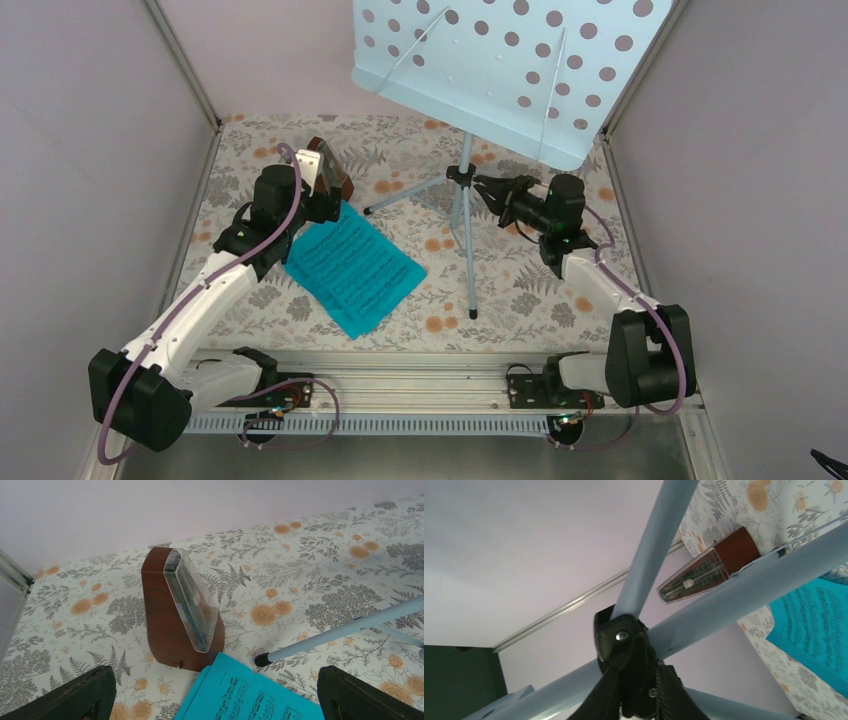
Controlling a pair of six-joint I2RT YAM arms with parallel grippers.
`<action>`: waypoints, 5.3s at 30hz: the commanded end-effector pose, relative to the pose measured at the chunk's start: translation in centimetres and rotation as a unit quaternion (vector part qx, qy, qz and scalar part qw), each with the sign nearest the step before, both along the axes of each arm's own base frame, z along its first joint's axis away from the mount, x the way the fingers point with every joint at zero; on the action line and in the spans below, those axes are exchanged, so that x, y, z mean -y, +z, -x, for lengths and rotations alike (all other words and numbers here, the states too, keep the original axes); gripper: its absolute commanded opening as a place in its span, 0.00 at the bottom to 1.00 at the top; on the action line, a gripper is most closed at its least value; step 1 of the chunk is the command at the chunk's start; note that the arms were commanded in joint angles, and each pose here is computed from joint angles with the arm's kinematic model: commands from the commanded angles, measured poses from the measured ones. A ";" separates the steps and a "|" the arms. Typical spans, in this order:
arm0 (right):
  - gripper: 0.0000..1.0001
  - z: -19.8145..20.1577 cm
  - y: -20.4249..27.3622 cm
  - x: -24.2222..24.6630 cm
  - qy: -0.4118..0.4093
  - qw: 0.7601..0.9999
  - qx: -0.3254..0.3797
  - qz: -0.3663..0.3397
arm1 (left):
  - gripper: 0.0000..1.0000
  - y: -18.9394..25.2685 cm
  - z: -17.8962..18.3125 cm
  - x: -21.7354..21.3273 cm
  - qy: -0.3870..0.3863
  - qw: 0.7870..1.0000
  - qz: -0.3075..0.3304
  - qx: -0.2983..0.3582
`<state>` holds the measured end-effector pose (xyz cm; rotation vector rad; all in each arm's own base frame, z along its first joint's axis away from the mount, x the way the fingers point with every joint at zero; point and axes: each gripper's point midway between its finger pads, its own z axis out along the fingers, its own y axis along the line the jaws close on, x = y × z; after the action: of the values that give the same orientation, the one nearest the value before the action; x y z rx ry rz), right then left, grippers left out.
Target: Pack up the instrument practice props
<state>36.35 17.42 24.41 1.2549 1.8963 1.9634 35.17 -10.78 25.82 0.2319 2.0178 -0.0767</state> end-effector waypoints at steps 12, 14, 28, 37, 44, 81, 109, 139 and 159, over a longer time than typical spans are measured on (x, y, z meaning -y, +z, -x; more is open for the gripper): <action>0.17 -0.6 -0.2 -0.1 0.011 1.000 0.028 0.004 | 1.00 0.0 -0.2 0.6 -0.010 1.000 0.000 0.005; 0.15 -0.8 -0.1 -0.1 0.015 0.999 0.031 0.004 | 1.00 0.0 -0.2 0.6 -0.010 1.000 -0.001 0.005; 0.04 -1.3 -0.3 1.4 0.000 0.961 0.204 0.185 | 1.00 0.2 -0.2 0.7 -0.013 1.000 0.002 0.006; 0.04 -0.4 3.6 3.5 -0.034 0.811 0.428 0.398 | 1.00 0.3 0.0 1.1 -0.023 1.000 0.006 0.008; 0.04 -0.1 3.1 3.3 -0.013 0.709 0.515 0.481 | 1.00 0.1 0.1 1.4 -0.028 1.000 0.006 0.005; 0.70 0.9 14.5 2.4 0.164 0.578 0.744 0.294 | 0.90 5.3 9.1 16.9 -0.325 0.903 0.279 0.010; 0.38 -0.3 19.3 -2.4 0.217 0.526 0.781 0.256 | 0.83 -0.4 6.6 30.0 -0.372 0.865 0.327 -0.081; 0.04 1.8 20.7 -2.1 0.184 0.506 0.794 0.283 | 0.39 -5.0 3.2 33.5 -0.343 0.893 0.270 -0.111; 0.04 7.4 19.3 -1.7 0.134 0.536 0.762 0.337 | 0.02 10.2 6.7 32.0 -0.401 0.873 0.261 0.097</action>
<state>29.93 18.59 44.57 -0.9390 1.2630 1.0356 27.49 -43.83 26.25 0.7790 1.7769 -1.0635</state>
